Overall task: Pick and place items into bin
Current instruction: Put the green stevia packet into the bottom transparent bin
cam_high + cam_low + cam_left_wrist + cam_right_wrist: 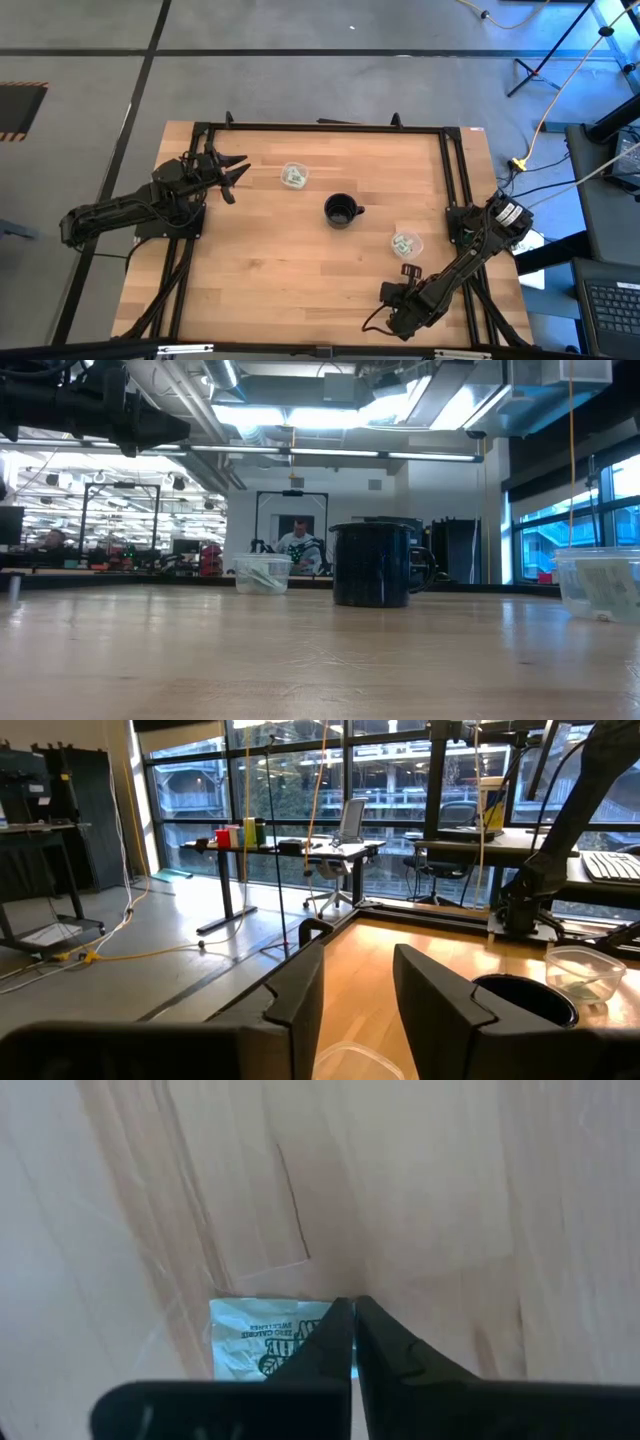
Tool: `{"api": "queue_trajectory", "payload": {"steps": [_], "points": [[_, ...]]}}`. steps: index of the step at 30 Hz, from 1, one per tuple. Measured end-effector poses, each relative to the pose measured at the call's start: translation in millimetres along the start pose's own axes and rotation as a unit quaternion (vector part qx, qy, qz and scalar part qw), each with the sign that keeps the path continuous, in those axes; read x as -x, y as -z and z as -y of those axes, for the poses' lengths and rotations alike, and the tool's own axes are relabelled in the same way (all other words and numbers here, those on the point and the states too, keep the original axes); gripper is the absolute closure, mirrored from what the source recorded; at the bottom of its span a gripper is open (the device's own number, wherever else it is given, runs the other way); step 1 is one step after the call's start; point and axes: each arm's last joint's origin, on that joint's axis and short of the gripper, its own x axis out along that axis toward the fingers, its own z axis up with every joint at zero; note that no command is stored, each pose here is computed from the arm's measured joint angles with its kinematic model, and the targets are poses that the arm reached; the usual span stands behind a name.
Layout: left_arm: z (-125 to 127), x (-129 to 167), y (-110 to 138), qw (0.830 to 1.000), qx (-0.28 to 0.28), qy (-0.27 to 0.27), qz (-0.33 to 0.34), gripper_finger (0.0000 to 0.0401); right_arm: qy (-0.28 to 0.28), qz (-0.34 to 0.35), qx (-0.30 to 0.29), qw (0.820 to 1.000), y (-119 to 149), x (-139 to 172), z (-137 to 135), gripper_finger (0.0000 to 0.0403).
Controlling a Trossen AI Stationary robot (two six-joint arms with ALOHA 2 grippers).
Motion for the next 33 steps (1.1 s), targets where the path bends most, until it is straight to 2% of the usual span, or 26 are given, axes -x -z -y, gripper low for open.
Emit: {"api": "queue_trajectory", "payload": {"steps": [7,13,17,23,28,33], "points": [[0.0,0.0,0.0,1.0,0.0,0.0,0.0,0.0281,0.024,-0.023,-0.021,0.999,-6.6,23.9,-4.0,0.0401],[0.0,0.0,0.0,1.0,0.0,0.0,0.0,0.0282,-0.003,0.04,-0.048,0.998,-19.2,67.7,8.4,0.0402],[0.0,0.0,0.0,1.0,0.0,0.0,0.0,0.0281,0.006,0.077,-0.098,0.992,-18.9,101.8,34.0,0.0402],[0.0,0.0,0.0,1.0,0.0,-0.001,0.0,0.0285,0.094,0.072,-0.191,0.975,-12.0,137.1,89.3,0.0403],[-0.1,0.0,0.0,1.0,0.0,-0.001,0.0,0.0285,0.102,0.063,-0.188,0.975,-15.7,129.6,115.2,0.0403],[-0.1,0.0,0.0,1.0,0.0,-0.001,0.0,0.0283,0.073,0.043,-0.18,0.98,-13.3,97.1,129.6,0.0403]]}}
